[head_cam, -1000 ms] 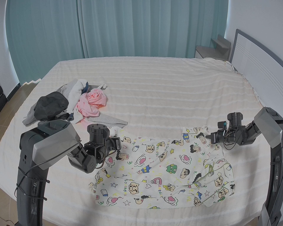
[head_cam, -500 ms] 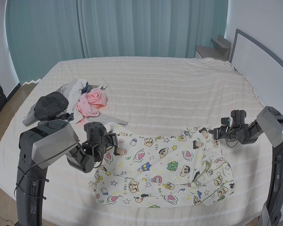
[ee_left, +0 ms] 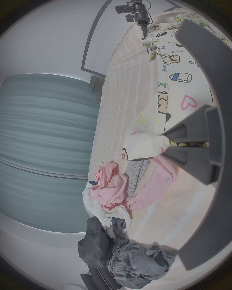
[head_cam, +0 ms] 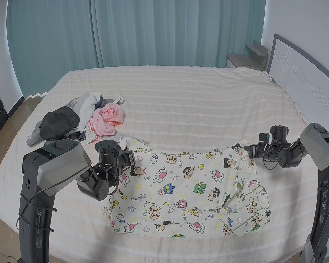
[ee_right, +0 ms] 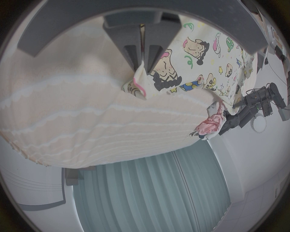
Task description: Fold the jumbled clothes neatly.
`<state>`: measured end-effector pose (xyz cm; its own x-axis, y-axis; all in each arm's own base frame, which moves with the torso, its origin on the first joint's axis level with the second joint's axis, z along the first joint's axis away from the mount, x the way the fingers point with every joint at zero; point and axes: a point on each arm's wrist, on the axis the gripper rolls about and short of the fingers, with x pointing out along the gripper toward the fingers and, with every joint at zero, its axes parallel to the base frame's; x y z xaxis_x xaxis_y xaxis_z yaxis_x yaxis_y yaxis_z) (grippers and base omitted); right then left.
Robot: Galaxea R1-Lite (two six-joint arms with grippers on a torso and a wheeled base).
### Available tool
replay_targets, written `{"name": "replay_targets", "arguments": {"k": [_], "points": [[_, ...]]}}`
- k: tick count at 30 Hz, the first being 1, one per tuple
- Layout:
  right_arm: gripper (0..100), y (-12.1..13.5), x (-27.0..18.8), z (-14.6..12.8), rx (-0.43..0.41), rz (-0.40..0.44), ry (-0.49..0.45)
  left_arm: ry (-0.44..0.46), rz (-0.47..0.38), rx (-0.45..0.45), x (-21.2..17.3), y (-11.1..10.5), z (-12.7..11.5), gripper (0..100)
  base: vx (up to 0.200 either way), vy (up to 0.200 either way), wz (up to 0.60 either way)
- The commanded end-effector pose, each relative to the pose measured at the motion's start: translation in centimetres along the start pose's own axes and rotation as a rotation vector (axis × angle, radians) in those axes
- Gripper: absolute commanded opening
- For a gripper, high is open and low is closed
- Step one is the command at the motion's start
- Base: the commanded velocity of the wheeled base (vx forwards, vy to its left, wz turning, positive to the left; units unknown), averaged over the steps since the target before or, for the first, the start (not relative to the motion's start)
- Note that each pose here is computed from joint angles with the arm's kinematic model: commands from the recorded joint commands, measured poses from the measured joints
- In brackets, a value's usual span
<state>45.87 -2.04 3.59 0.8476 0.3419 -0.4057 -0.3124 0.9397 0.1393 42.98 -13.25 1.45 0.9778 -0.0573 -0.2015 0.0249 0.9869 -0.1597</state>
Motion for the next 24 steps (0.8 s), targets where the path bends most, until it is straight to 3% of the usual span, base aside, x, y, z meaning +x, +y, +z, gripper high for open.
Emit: {"name": "replay_targets", "arguments": {"k": [1, 8, 15, 20, 24], "points": [[0, 0.2, -0.8, -0.2, 0.016, 0.001, -0.004, -0.005, 0.005, -0.001, -0.1, 0.2, 0.1, 0, 0.000, 0.000, 0.00], [0, 0.5, -2.7, 0.2, 0.027, 0.029, -0.001, 0.011, 0.003, 0.011, -1.0, 0.4, 0.3, 0, 0.000, 0.000, 0.00], [0, 0.8, -5.4, 0.0, 0.053, 0.107, 0.018, 0.033, -0.005, 0.018, -2.7, 0.7, 0.9, 0, 0.000, 0.000, 0.00], [0, 0.3, -6.8, -0.7, 0.079, 0.119, 0.037, 0.128, -0.060, 0.044, -5.1, 1.2, -0.1, 0, 0.000, 0.000, 0.00], [0, 0.7, -8.1, -1.3, 0.095, 0.161, 0.058, 0.152, -0.069, 0.084, -5.9, 1.6, -0.4, 0, 0.000, 0.000, 0.00]]}}
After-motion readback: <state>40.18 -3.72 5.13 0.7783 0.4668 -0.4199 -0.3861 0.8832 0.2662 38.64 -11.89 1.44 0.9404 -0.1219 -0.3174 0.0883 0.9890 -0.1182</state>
